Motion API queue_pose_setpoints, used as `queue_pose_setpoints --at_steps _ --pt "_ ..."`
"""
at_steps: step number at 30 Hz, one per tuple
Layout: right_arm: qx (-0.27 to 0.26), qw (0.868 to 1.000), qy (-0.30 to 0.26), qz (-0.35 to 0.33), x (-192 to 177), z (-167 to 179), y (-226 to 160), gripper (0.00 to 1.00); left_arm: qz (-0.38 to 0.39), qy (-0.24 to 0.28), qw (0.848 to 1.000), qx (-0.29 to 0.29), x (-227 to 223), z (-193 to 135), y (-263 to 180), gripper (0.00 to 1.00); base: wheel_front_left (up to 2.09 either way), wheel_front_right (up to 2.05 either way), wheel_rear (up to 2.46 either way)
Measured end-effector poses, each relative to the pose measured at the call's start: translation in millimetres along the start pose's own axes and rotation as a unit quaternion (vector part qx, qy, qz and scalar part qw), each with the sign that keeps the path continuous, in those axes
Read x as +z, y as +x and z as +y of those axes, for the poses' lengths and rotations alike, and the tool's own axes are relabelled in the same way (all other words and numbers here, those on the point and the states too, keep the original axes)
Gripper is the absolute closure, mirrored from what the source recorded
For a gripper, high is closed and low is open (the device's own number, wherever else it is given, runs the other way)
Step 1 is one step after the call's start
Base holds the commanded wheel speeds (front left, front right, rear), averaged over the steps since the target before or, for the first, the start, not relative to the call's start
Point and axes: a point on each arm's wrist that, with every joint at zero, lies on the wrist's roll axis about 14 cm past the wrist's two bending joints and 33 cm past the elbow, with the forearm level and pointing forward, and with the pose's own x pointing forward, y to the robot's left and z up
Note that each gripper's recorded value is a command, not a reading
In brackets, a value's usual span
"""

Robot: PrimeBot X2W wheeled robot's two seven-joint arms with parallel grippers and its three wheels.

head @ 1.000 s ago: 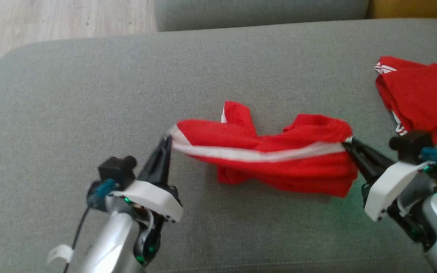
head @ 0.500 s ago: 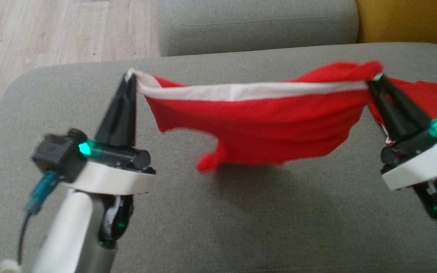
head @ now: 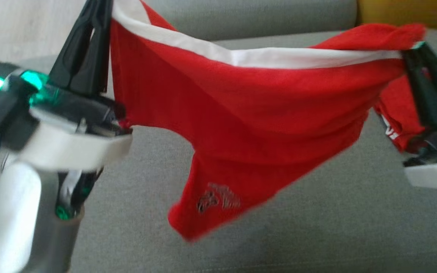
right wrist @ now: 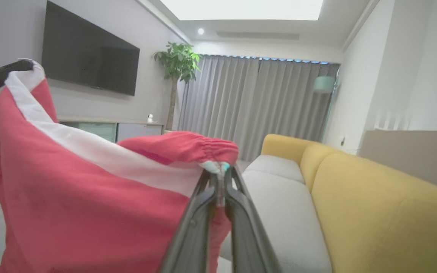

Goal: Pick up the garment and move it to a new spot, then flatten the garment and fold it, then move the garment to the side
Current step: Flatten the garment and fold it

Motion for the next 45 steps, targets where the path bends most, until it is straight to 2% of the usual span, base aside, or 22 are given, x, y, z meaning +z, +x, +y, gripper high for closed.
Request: queue_pose_setpoints --at_steps 8,12,16,20,26,31,36,41,45 --pt "0.024 0.994 0.070 0.079 -73.4 5.8 55.3 1.00 0.111 -0.030 0.993 0.008 -95.6 28.9 28.0 1.00 0.00 0.00 0.00" --pt "0.014 0.995 0.074 0.072 -89.8 -9.0 102.9 1.00 0.101 -0.016 0.994 0.025 -116.5 56.6 66.8 1.00 0.00 0.00 0.00" --pt "-0.014 0.997 0.071 0.039 -95.0 -27.9 146.8 1.00 0.034 0.003 0.998 0.048 -114.3 80.6 107.3 1.00 0.00 0.00 0.00" --pt "-0.036 0.994 0.095 0.043 -130.3 -32.7 169.8 1.00 0.026 -0.019 0.997 0.074 -143.9 90.0 118.4 1.00 0.00 0.00 0.00" --pt "-0.049 0.983 0.127 0.124 -235.6 -16.3 159.1 1.00 0.137 -0.082 0.982 0.097 -244.8 77.7 66.4 1.00 0.00 0.00 0.00" --pt "-0.040 0.969 0.164 0.178 -296.9 15.7 134.8 1.00 0.194 -0.112 0.965 0.134 -283.4 80.9 0.8 1.00 0.00 0.00 0.00" --pt "-0.044 0.966 0.184 0.178 -297.1 22.9 120.5 1.00 0.174 -0.113 0.967 0.145 -263.6 83.1 -11.1 1.00 0.00 0.00 0.00" --pt "-0.043 0.970 0.195 0.141 -265.5 29.3 103.2 1.00 0.135 -0.107 0.973 0.151 -219.9 81.5 -21.4 1.00 0.00 0.00 0.00" --pt "-0.042 0.970 0.201 0.133 -246.5 38.9 69.9 1.00 0.125 -0.099 0.976 0.151 -186.3 71.7 -43.5 1.00 0.00 0.00 0.00"
